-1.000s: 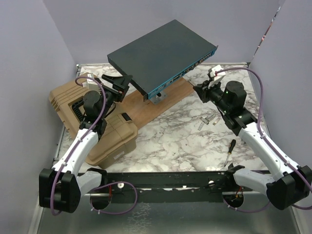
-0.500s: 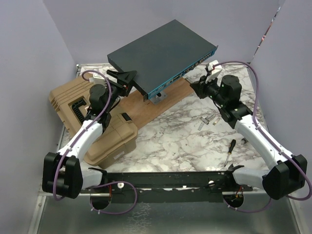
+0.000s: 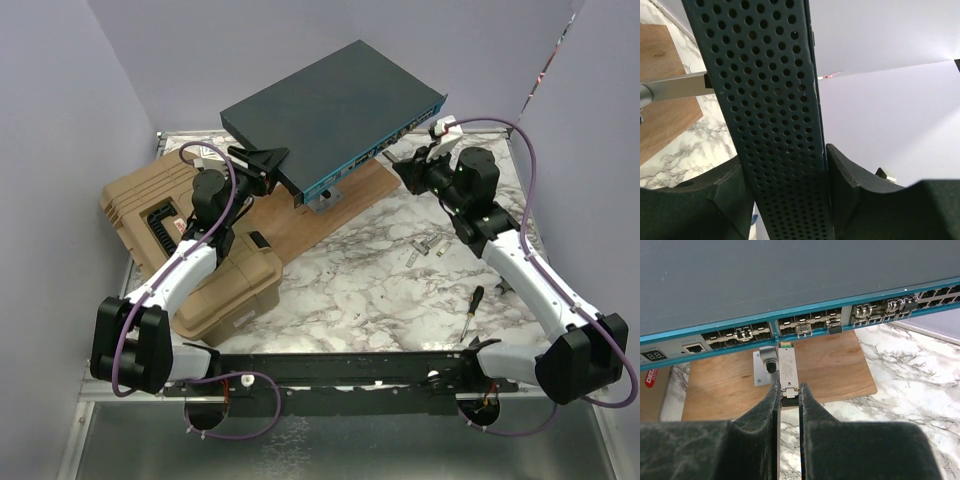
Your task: Insert the plug into the switch port
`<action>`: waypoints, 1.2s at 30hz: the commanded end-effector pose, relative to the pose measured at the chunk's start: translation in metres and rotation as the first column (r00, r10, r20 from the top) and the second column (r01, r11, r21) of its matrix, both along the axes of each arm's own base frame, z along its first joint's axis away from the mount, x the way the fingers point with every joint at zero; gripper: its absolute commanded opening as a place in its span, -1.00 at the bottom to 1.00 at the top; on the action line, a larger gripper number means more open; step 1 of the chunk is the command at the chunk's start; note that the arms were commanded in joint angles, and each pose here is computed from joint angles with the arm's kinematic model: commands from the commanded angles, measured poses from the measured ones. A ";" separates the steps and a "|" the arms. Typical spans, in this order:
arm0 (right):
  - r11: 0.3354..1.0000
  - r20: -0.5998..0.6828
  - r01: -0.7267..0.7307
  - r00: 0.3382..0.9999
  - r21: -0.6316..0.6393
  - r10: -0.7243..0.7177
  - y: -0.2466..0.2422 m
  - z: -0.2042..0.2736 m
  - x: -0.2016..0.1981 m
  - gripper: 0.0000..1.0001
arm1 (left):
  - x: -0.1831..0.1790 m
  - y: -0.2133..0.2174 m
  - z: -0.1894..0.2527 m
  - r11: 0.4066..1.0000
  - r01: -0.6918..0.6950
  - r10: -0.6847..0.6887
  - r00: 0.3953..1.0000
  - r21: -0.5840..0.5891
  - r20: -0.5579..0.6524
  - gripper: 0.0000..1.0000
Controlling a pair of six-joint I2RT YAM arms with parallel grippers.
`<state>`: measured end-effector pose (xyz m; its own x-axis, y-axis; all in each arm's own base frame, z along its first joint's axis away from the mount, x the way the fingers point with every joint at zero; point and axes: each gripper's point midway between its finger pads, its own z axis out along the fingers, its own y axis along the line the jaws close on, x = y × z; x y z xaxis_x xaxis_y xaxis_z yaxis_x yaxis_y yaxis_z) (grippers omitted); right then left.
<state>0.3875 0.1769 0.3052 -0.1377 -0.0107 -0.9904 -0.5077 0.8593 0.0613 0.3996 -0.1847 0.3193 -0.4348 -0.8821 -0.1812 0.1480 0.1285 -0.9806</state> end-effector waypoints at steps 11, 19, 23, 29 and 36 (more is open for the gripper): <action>1.000 0.034 0.015 0.999 0.020 -0.015 0.002 0.011 0.018 -0.99 | 0.000 -0.003 0.023 1.000 0.005 -0.002 0.997 -0.027 0.075 -0.42; 1.000 0.081 -0.012 0.997 0.023 0.010 0.006 0.011 0.018 -0.99 | 0.000 -0.002 0.021 0.999 -0.002 0.004 0.998 -0.035 0.065 -0.44; 1.000 0.076 -0.012 0.997 0.018 0.011 0.007 0.008 0.021 -0.99 | -0.001 -0.002 0.022 0.999 -0.002 0.004 0.998 -0.036 0.066 -0.45; 0.999 0.082 -0.044 0.996 0.003 0.044 0.009 0.002 0.014 -0.99 | 0.000 -0.002 0.021 0.999 -0.008 0.010 0.998 -0.034 0.059 -0.46; 0.999 0.106 -0.043 0.994 0.011 0.041 0.005 0.003 0.002 -0.99 | 0.000 -0.001 0.018 0.999 -0.013 0.015 0.999 -0.029 0.048 -0.47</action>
<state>0.3969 0.1842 0.2989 -0.0841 -0.0045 -0.9964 -0.5348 0.8440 0.0413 0.4002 -0.1847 0.3197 -0.4346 -0.8878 -0.1517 0.1321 0.1038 -0.9858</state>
